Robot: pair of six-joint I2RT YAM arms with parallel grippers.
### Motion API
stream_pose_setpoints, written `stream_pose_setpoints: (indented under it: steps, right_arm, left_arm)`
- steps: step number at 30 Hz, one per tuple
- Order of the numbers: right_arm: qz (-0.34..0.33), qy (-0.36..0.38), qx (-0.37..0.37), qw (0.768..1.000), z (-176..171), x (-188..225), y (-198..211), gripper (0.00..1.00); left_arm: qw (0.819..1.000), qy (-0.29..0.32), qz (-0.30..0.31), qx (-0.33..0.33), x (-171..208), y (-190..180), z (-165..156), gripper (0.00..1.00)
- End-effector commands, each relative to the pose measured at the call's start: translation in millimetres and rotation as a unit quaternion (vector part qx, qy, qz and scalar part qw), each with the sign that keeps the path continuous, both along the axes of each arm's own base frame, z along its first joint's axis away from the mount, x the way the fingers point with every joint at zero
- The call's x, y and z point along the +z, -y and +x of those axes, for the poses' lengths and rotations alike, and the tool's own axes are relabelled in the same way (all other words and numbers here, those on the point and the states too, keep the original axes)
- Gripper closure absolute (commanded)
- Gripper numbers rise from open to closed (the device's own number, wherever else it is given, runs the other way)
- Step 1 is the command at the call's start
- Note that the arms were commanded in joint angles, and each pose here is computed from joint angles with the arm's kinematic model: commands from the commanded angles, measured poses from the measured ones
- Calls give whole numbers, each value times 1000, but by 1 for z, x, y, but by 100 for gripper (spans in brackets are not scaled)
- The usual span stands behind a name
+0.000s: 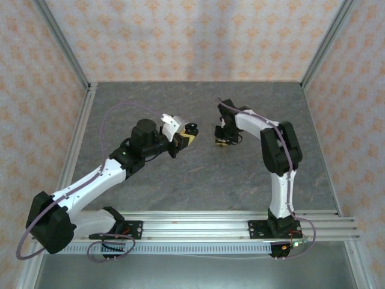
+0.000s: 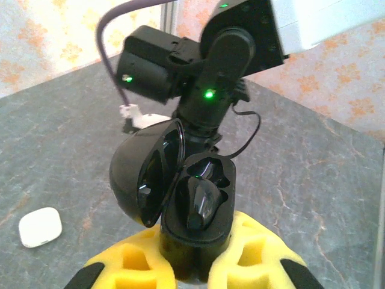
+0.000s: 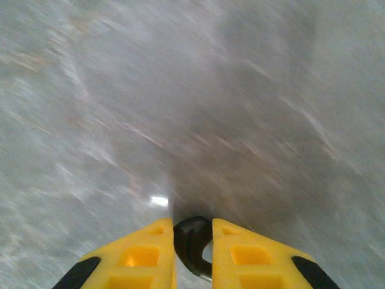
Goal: Insert the wireless bluetooth earbuds into the charging case
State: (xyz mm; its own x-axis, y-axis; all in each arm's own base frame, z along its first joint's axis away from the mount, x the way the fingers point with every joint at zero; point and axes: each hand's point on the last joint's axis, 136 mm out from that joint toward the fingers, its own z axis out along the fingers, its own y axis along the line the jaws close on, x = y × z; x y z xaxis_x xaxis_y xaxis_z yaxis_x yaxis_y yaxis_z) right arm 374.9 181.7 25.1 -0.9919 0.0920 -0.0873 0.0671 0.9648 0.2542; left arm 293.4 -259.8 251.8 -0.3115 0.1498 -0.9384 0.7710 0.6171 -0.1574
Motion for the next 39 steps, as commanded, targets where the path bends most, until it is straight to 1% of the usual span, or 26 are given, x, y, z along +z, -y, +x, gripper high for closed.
stream_pose_setpoints:
  steps: [1, 5, 7, 10, 13, 17, 20, 23, 28, 31, 39]
  right_arm:
    - [-12, -16, -48, 999, -30, 0, 23, 81]
    - [-24, -39, -76, 996, -74, -9, 41, 81]
    - [-22, -47, -91, 994, -90, -12, 47, 80]
    - [-18, -48, -106, 993, -102, -10, 50, 72]
    - [-14, -40, -110, 993, -104, 4, 51, 66]
    - [-16, -21, -97, 995, -98, 33, 52, 61]
    - [-20, -19, -62, 998, -95, 51, 50, 59]
    - [-46, -23, -20, 998, -92, 59, 52, 60]
    - [-122, -37, 52, 991, -90, 57, 57, 60]
    - [-161, -58, 75, 982, -90, 47, 58, 59]
    - [-171, -102, 107, 974, -86, 17, 43, 59]
  left_arm:
    - [1000, 7, -25, -3, 10, 5, -8, 100]
    - [999, -1, -23, -26, 4, 19, -18, 100]
    - [999, -3, -21, -36, 2, 25, -22, 100]
    - [999, -4, -18, -46, 1, 32, -26, 100]
    - [999, -5, -12, -51, -1, 33, -28, 100]
    - [998, -4, -8, -55, -1, 33, -32, 100]
    - [999, -1, -9, -51, -1, 29, -36, 100]
    - [999, 0, -8, -45, -4, 24, -39, 100]
    - [999, 2, -4, -34, -7, 16, -43, 100]
    - [1000, 1, -2, -29, -10, 12, -45, 100]
    - [1000, -1, 5, -16, -14, 5, -47, 100]
